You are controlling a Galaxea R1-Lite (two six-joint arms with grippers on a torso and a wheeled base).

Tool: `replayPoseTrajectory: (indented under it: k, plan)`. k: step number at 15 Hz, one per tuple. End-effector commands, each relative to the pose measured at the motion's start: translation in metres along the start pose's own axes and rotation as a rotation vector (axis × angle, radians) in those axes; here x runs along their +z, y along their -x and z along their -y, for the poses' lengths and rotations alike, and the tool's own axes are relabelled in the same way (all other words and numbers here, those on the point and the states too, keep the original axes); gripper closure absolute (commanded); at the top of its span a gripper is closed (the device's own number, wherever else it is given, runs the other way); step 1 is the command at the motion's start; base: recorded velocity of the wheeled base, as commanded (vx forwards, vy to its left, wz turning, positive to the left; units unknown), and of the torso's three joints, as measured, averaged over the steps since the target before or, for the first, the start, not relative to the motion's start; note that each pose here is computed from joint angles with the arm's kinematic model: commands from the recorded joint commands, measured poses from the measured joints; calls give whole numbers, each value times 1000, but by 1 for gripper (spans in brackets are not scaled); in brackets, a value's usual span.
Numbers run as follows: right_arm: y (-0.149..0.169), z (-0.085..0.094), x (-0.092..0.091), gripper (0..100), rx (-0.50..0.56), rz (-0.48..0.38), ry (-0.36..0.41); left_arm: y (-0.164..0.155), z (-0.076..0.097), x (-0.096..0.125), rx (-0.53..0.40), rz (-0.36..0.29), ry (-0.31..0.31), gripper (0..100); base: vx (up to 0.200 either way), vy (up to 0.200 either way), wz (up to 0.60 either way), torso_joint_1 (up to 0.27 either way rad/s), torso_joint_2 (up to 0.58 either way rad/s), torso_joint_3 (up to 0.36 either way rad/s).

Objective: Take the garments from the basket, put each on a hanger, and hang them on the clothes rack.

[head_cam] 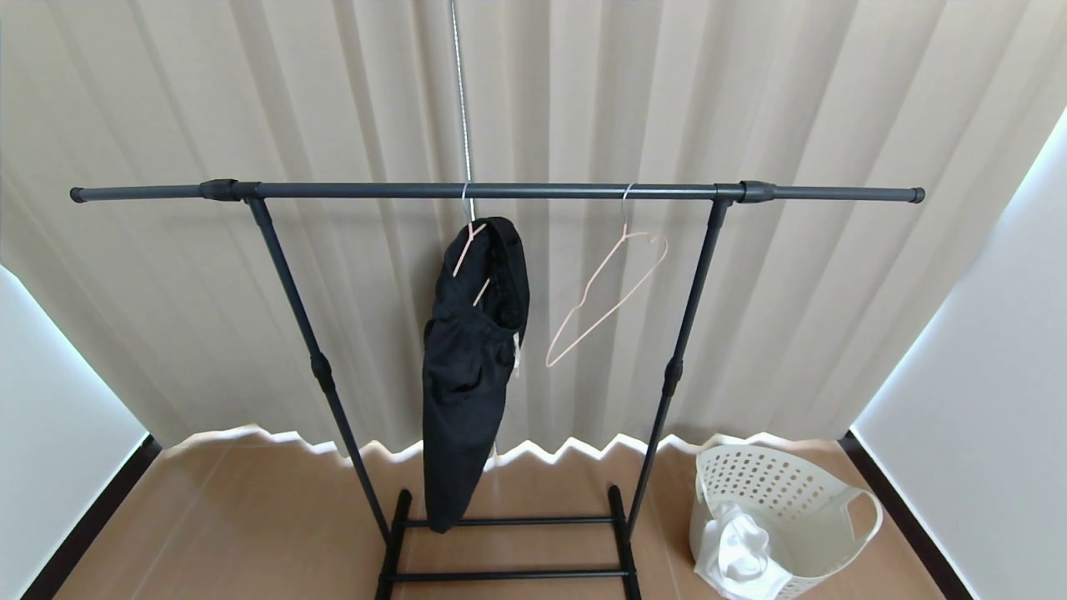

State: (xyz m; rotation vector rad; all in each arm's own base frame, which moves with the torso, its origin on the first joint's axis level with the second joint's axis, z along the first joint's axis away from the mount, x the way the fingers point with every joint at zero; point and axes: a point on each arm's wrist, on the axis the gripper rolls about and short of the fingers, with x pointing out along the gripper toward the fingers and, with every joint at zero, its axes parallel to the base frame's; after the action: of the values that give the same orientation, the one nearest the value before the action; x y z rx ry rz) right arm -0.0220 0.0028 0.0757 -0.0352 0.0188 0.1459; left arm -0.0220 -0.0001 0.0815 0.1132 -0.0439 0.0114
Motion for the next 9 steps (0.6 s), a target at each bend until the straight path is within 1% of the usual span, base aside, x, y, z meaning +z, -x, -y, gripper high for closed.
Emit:
replayPoseTrajectory:
  k: [1, 2, 3, 4, 9]
  plan:
    - [1, 0, -1, 0, 0, 11, 3, 1, 1, 0, -35, 18, 10, 0, 0, 0, 0, 0, 0, 0]
    - [1, 0, 0, 0, 1, 12, 2, 1, 1, 0, -35, 21, 13, 0, 0, 0, 0, 0, 0, 0]
    - [1, 0, -1, 0, 4, 9, -2, 1, 1, 1, -39, 22, 33, 0, 0, 0, 0, 0, 0, 0]
    - [1, 0, -1, 0, 4, 9, -2, 1, 1, 0, -41, 21, 39, 0, 0, 0, 0, 0, 0, 0]
    - [1, 0, -1, 0, 6, 9, 0, 1, 1, 1, -47, 23, 48, 0, 0, 0, 0, 0, 0, 0]
